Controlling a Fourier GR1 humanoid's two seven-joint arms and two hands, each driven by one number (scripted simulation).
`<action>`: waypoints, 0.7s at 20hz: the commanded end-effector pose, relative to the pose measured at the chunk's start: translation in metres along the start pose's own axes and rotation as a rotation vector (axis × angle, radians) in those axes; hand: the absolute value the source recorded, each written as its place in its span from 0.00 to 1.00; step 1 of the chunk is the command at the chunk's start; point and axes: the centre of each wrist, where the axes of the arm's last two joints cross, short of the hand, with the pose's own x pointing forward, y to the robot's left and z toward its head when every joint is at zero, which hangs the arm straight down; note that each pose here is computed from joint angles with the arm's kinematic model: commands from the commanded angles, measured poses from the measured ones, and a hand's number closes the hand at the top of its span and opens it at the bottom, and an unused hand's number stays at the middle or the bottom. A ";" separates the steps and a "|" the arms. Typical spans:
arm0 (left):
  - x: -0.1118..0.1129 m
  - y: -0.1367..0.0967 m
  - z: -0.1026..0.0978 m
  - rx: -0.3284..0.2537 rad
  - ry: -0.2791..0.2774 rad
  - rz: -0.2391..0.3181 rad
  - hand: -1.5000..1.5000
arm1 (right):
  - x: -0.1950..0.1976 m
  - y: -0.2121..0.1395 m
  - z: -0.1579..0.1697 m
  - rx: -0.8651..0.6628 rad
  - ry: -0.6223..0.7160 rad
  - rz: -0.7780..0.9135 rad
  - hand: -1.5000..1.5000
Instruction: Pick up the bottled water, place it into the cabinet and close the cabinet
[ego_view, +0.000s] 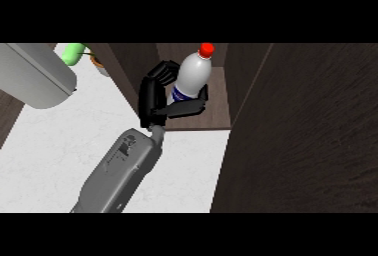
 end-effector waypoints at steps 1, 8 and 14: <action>0.001 0.000 -0.028 0.004 0.015 -0.075 1.00 | 0.026 -0.012 0.006 -0.001 -0.046 -0.005 0.00; -0.012 -0.013 -0.049 0.068 0.018 -0.179 1.00 | 0.024 -0.002 0.009 0.008 -0.050 -0.035 0.00; -0.015 0.002 -0.074 0.107 0.036 -0.272 1.00 | 0.023 -0.002 0.013 0.008 -0.041 -0.035 0.00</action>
